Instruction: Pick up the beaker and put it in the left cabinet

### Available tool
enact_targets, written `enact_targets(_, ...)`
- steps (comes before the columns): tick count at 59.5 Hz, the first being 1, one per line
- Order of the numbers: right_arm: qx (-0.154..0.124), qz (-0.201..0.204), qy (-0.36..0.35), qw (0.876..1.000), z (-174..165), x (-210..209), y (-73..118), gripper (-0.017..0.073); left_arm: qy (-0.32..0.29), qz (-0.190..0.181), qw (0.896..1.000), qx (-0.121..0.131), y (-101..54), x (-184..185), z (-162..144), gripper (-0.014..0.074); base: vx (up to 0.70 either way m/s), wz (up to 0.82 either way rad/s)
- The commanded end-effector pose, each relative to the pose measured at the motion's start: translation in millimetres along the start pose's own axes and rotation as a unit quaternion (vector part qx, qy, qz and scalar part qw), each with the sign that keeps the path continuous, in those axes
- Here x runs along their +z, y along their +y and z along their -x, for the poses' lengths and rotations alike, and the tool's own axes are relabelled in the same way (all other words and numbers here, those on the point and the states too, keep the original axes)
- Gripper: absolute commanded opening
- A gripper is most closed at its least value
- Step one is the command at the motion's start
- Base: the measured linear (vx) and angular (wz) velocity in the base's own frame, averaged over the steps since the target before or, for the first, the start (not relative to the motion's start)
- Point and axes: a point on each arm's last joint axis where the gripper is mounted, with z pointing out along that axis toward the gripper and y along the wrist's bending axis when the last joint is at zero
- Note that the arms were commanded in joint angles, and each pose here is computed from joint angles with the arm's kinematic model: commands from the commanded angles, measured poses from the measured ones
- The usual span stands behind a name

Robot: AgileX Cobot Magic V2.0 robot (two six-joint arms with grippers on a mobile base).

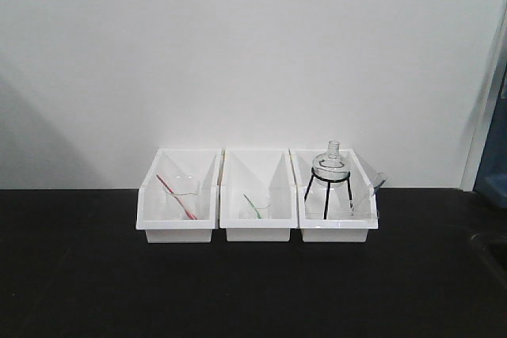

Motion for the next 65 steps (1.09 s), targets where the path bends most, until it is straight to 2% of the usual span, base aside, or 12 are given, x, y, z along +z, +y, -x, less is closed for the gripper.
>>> enact_targets(1, -0.005, 0.006, -0.049, 0.999, 8, -1, 1.2, -0.0005, -0.050, -0.009, 0.999, -0.001, -1.4, -3, 12, 0.0003, 0.00, 0.00)
enact_targets(11, -0.005, 0.007, -0.055, 0.998, 10, -1, 1.4, -0.0005, -0.050, -0.009, 0.999, -0.001, -1.4, -3, 12, 0.0003, 0.00, 0.00)
enact_targets(15, -0.005, 0.010, -0.078, 0.997, 16, -2, 2.3, -0.0005, -0.050, -0.009, 0.999, -0.001, -1.4, -3, 12, 0.0003, 0.00, 0.00)
enact_targets(24, -0.009, 0.015, -0.133, 0.991, 67, -3, 7.7, -0.0005, -0.050, -0.009, 0.999, -0.001, -1.4, -3, 12, 0.0003, 0.00, 0.00)
enact_targets(28, -0.028, 0.012, -0.133, 0.991, 92, 3, 10.4, -0.0005, -0.050, -0.009, 0.999, -0.001, -1.4, -3, 12, 0.0003, 0.00, 0.00)
enact_targets(33, -0.073, 0.005, -0.107, 0.992, 121, 24, 13.1, -0.0005, -0.050, -0.009, 0.999, -0.001, -1.4, -3, 12, 0.0003, 0.00, 0.00)
enact_targets(37, -0.089, 0.003, -0.092, 0.992, 137, 45, 14.7, -0.0005, -0.050, -0.009, 0.999, -0.001, -1.4, -3, 12, 0.0003, 0.00, 0.00)
enact_targets(47, -0.074, 0.002, -0.049, 0.996, 153, 96, 15.9, -0.0005, -0.050, -0.009, 0.999, -0.001, -1.4, -3, 12, 0.0003, 0.00, 0.00)
enact_targets(60, -0.073, 0.003, -0.014, 0.997, 139, 129, 14.3, 0.0008, -0.050, -0.009, 0.999, -0.001, -1.4, -3, 12, 0.0003, 0.00, 0.00)
enact_targets(65, -0.063, 0.002, -0.002, 0.998, 135, 133, 13.8, 0.0036, -0.050, -0.009, 0.999, -0.001, -1.4, -3, 12, 0.0003, 0.00, 0.00)
